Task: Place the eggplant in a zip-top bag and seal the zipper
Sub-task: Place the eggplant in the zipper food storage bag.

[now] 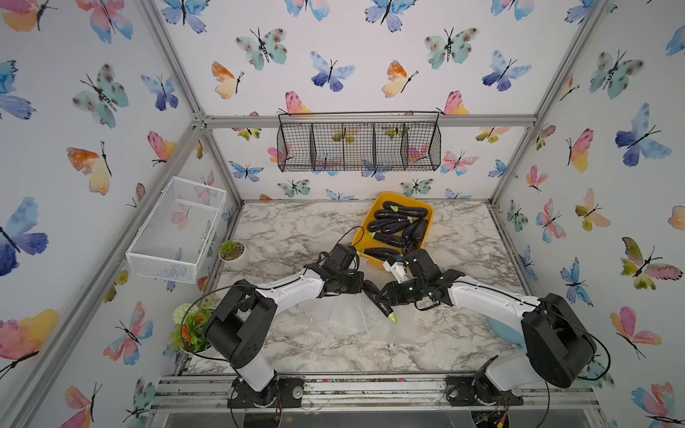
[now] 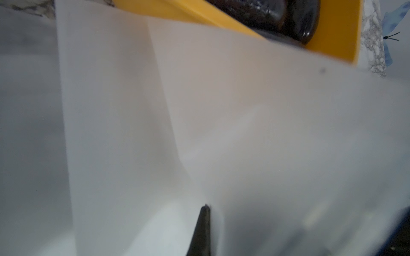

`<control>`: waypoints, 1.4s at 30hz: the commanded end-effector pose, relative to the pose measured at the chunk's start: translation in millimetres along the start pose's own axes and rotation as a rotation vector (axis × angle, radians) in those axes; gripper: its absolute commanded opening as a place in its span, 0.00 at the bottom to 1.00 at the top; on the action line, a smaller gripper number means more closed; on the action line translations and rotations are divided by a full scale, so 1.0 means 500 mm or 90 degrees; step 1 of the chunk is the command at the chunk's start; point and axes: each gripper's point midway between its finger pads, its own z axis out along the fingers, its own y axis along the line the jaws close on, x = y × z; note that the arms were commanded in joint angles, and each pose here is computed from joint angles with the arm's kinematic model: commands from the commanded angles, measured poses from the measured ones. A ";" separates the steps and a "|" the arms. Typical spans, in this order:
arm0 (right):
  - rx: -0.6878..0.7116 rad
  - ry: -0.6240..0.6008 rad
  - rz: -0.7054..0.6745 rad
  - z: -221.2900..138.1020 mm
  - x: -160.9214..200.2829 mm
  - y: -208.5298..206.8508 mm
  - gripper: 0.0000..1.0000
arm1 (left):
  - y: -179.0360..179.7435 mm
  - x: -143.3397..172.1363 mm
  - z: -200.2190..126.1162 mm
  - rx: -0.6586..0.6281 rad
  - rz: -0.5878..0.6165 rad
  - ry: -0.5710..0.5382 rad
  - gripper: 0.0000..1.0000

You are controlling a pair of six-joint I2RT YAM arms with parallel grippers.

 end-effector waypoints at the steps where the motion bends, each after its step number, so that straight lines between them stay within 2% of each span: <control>1: 0.039 0.016 0.001 0.010 0.002 0.004 0.19 | -0.022 0.002 -0.026 -0.012 0.039 -0.017 0.00; 5: 0.055 0.022 -0.003 0.020 -0.014 0.038 0.19 | -0.016 0.043 -0.025 -0.075 0.058 0.018 0.00; 9: 0.048 0.029 -0.011 0.030 -0.030 0.063 0.19 | -0.014 0.068 -0.033 -0.095 0.056 0.041 0.00; 14: 0.035 0.006 0.019 0.039 -0.055 0.084 0.18 | -0.038 0.059 -0.071 -0.073 0.057 0.036 0.00; 19: 0.030 -0.016 0.054 0.063 -0.068 0.114 0.18 | -0.091 0.043 -0.104 -0.009 0.055 0.036 0.00; 20: 0.026 -0.022 0.060 0.067 -0.073 0.117 0.19 | -0.095 0.039 -0.108 -0.007 0.054 0.035 0.00; 25: -0.034 -0.082 0.067 0.040 -0.105 0.159 0.44 | -0.054 0.038 -0.103 -0.023 -0.002 0.051 0.00; 30: -0.042 -0.104 0.042 -0.016 -0.096 0.178 0.58 | -0.025 0.030 -0.092 -0.030 -0.025 0.049 0.00; 36: 0.000 -0.066 0.015 -0.017 -0.044 0.138 0.56 | -0.035 0.014 -0.089 -0.020 -0.029 0.039 0.00; 40: 0.007 -0.052 0.003 -0.021 -0.022 0.130 0.45 | -0.025 0.013 -0.082 -0.027 -0.041 0.045 0.00; 42: 0.020 -0.043 0.005 -0.020 -0.008 0.118 0.43 | -0.024 0.009 -0.082 -0.024 -0.045 0.042 0.00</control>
